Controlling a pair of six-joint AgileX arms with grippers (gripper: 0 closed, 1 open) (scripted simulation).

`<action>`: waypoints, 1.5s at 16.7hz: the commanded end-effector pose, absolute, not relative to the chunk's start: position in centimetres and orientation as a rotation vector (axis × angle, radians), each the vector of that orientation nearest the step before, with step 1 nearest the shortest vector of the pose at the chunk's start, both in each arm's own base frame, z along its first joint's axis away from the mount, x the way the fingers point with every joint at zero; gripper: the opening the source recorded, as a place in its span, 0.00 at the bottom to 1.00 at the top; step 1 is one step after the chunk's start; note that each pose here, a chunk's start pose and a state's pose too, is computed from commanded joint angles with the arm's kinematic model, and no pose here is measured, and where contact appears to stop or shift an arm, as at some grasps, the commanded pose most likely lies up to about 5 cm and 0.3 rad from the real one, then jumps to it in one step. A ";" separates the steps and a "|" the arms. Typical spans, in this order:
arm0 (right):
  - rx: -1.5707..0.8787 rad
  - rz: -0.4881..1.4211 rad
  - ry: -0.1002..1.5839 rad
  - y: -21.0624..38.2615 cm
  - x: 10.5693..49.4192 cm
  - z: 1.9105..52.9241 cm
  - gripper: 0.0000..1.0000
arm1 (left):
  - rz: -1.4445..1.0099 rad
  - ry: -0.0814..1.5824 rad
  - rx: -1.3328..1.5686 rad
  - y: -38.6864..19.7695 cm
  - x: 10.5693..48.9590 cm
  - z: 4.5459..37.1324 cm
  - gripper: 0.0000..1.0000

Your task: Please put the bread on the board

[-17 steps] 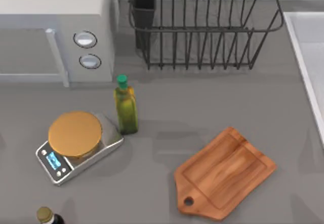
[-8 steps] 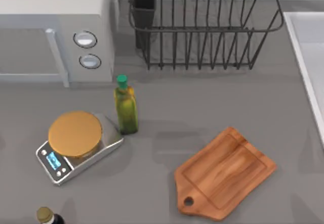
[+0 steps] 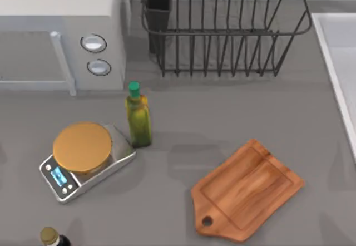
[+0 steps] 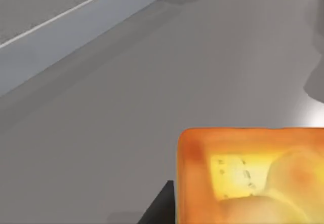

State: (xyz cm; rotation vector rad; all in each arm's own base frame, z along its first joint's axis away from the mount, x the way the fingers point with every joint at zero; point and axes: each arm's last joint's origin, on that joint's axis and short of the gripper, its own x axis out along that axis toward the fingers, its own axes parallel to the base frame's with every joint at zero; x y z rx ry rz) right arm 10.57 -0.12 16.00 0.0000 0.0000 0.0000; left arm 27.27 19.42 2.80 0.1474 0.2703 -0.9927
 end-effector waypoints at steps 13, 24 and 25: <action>0.000 0.000 0.000 -0.1 10.6 16.0 1.00 | -0.994 0.273 0.153 19.4 27.2 12.4 0.00; 0.000 0.000 0.000 -0.1 10.6 16.0 1.00 | -1.144 0.516 0.202 12.4 29.9 16.8 0.00; 0.000 0.000 0.000 -0.1 10.6 16.0 1.00 | -1.162 0.573 0.225 10.7 30.4 17.7 0.00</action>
